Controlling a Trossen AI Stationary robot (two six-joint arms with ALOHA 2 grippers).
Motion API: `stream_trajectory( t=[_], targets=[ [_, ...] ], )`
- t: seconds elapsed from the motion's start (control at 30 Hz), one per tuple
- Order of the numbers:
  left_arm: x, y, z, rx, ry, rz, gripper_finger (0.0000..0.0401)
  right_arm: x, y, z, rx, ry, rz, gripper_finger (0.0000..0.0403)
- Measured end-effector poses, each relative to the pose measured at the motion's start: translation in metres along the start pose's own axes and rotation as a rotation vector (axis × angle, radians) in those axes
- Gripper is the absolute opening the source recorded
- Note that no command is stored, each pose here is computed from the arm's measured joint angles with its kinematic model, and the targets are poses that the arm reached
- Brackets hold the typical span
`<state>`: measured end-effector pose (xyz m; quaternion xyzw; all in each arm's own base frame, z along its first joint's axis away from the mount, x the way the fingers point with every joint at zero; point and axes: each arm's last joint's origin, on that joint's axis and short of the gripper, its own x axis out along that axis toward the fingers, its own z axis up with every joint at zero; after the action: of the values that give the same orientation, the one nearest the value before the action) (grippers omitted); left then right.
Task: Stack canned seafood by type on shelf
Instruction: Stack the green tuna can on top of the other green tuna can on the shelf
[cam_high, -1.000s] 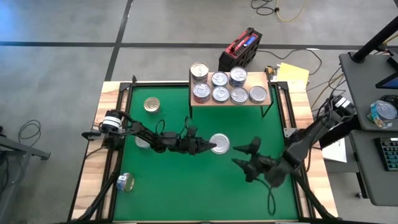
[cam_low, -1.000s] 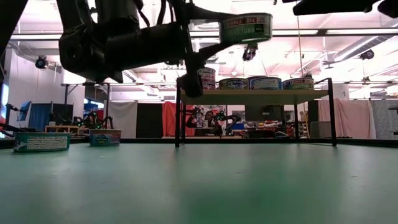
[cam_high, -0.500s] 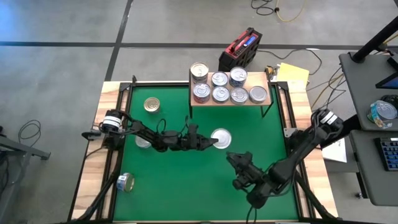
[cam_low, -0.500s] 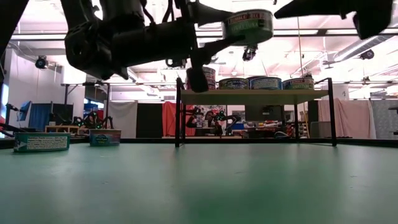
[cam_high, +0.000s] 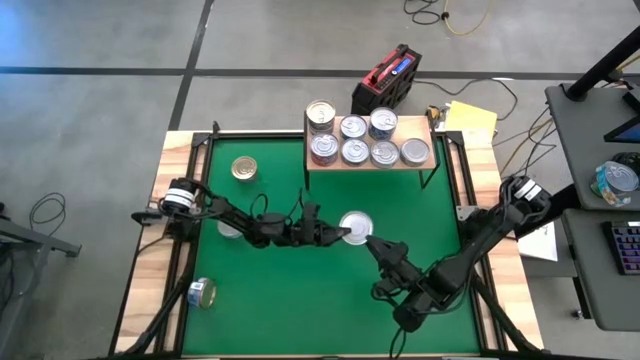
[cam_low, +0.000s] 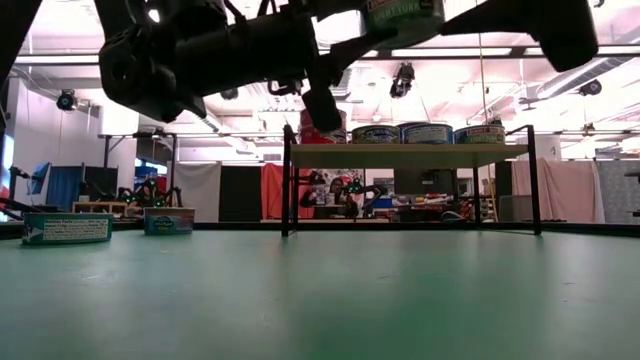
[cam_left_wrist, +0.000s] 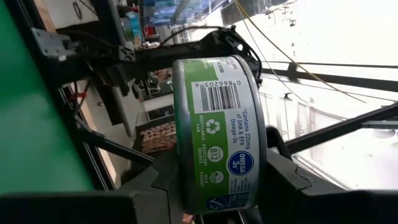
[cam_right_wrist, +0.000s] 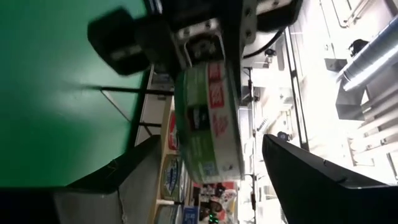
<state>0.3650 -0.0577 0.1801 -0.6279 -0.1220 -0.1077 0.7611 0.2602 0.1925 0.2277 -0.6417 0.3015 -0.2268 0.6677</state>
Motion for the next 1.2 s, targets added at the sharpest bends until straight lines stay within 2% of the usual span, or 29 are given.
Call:
stream_trajectory(
  t=[0.33,0.83,0.97,1.1,1.2],
  targets=[
    [0.005,-0.006,-0.009,0.000,0.029,-0.017,0.0124,0.009,0.000,-0.003,-0.088,0.033,-0.002,0.0244],
    [0.006,-0.004,-0.011,0.010,0.037,0.004,0.0127,0.012,0.000,-0.004,-0.151,0.040,0.004,0.0161],
    [0.006,-0.005,-0.011,0.027,0.038,0.001,0.0175,0.012,0.000,-0.004,-0.158,0.039,0.006,0.0132],
    [0.006,-0.005,-0.011,0.029,0.037,-0.005,0.0225,0.012,0.000,-0.004,-0.169,0.037,0.009,0.0132],
    [0.006,-0.005,-0.011,0.066,0.038,-0.006,0.0245,0.012,0.000,-0.004,-0.163,0.036,0.010,0.0132]
  ],
)
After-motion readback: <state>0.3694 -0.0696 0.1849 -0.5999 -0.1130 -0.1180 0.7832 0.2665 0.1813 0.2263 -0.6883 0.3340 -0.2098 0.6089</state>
